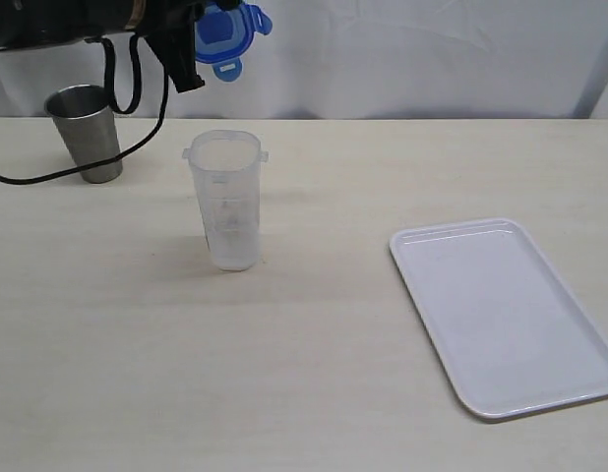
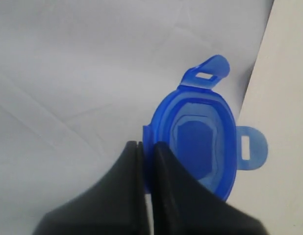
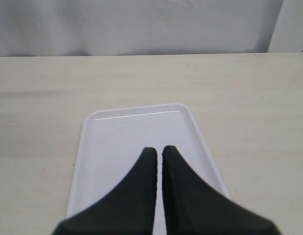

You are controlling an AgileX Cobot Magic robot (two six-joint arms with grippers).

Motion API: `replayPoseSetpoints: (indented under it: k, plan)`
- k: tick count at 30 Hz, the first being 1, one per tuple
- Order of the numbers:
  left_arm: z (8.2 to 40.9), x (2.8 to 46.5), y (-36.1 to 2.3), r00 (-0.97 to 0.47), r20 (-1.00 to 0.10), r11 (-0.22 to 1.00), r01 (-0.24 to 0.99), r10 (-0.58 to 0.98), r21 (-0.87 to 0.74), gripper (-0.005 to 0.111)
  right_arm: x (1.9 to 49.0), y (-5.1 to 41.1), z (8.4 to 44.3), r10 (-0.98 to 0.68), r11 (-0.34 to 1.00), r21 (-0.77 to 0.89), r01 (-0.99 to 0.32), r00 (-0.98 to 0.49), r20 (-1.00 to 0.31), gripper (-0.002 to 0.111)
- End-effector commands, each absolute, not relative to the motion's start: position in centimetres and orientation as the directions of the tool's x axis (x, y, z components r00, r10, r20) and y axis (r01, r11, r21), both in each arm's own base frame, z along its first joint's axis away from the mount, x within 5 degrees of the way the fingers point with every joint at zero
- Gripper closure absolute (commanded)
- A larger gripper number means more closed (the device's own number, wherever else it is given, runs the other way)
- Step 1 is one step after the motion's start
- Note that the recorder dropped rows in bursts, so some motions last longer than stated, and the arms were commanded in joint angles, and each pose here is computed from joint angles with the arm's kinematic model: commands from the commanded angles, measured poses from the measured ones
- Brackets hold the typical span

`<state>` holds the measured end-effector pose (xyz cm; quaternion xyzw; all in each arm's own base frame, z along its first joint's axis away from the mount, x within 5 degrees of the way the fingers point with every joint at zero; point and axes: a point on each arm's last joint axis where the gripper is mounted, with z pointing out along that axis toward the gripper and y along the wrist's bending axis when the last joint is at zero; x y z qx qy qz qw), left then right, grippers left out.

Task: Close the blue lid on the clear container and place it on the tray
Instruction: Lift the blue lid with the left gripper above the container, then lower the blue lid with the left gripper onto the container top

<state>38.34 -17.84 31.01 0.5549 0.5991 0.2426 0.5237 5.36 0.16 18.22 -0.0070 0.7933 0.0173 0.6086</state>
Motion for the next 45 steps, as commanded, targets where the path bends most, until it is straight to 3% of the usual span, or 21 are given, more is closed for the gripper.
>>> replayPoseSetpoints:
  k: [1,6,10,15,22,45]
  plan:
    - [29.5,39.8,-18.4,0.152,-0.325,0.237,0.420,0.934,0.876,0.107,5.3,0.2,18.2,0.011,0.999,0.020,-0.033,-0.255,-0.967,0.104]
    - [28.8,40.0,-18.7,0.158,-0.331,0.234,0.437,0.930,0.869,0.107,5.3,0.2,18.2,0.011,0.999,0.020,-0.033,-0.255,-0.967,0.104]
    - [29.0,39.6,-18.6,0.085,-0.343,0.274,0.437,0.936,0.857,0.107,5.3,0.2,18.2,0.011,0.999,0.020,-0.033,-0.255,-0.967,0.104]
    - [28.8,38.6,-19.7,0.022,-0.274,0.238,0.435,0.961,0.868,0.107,5.3,0.2,18.2,0.011,0.999,0.020,-0.033,-0.255,-0.967,0.104]
    - [28.7,37.0,-21.7,0.013,-0.207,0.181,0.438,0.978,0.881,0.107,5.3,0.2,18.2,0.011,0.999,0.020,-0.033,-0.255,-0.967,0.104]
    - [29.0,34.8,-23.9,0.008,-0.166,0.146,0.436,0.986,0.888,0.107,5.3,0.2,18.2,0.011,0.999,0.020,-0.033,-0.255,-0.967,0.104]
